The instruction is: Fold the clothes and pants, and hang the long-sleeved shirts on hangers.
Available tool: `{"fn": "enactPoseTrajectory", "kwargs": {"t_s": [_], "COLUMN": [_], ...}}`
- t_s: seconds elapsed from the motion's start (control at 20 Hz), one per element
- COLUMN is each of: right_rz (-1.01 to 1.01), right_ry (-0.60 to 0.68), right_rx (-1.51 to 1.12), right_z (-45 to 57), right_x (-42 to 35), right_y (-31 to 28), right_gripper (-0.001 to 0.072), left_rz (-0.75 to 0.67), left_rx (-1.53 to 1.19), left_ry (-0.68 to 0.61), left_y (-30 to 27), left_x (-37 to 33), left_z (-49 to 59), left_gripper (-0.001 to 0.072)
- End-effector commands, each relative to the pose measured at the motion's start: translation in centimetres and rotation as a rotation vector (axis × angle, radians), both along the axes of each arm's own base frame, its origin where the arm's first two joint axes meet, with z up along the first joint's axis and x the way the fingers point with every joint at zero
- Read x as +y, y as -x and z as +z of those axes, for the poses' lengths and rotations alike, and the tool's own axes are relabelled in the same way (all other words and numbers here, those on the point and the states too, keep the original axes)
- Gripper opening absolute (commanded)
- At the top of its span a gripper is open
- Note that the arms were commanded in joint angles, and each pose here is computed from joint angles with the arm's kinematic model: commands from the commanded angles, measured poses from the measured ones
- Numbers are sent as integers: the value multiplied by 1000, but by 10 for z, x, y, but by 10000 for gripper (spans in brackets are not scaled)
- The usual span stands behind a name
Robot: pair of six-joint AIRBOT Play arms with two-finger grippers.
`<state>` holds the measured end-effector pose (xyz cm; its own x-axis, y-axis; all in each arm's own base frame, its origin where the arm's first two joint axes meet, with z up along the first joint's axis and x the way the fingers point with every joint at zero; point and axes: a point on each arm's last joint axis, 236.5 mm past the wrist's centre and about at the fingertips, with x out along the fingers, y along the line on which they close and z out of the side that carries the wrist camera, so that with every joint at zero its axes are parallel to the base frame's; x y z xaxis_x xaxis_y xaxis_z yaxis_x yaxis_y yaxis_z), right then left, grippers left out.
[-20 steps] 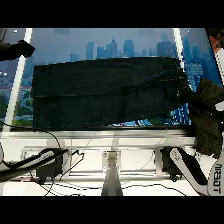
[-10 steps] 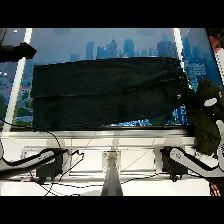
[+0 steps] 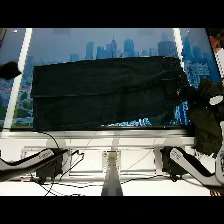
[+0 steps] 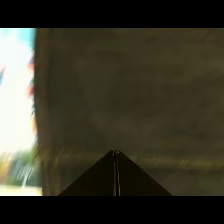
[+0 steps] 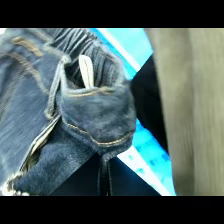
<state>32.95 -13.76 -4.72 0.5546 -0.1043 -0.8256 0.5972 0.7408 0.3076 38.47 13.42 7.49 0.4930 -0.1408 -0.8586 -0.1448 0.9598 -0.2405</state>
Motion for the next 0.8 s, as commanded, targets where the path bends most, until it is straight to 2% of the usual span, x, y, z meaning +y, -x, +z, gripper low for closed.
{"fn": "enactPoseTrajectory", "kwargs": {"t_s": [0.0,0.2,0.25,0.3,0.35,0.5,0.75], "right_rz": [79,53,53,54,54,55,64], "right_ry": [59,50,51,54,54,52,35], "right_rx": [2,-40,-40,-38,-38,-36,-13], "right_z": [30,41,41,41,41,41,37], "right_x": [12,18,17,17,17,17,21], "right_y": [21,26,25,26,26,26,30], "right_gripper": [22,23,23,23,24,24,24], "left_rz": [196,431,500,549,583,583,625], "left_rx": [161,287,338,398,452,532,491], "left_ry": [63,168,228,296,357,441,411], "left_y": [81,172,191,208,223,247,247], "left_x": [38,32,22,8,-6,-36,-36], "left_z": [-21,-71,-87,-102,-116,-148,-176], "left_gripper": [24,43,230,567,701,699,692]}}
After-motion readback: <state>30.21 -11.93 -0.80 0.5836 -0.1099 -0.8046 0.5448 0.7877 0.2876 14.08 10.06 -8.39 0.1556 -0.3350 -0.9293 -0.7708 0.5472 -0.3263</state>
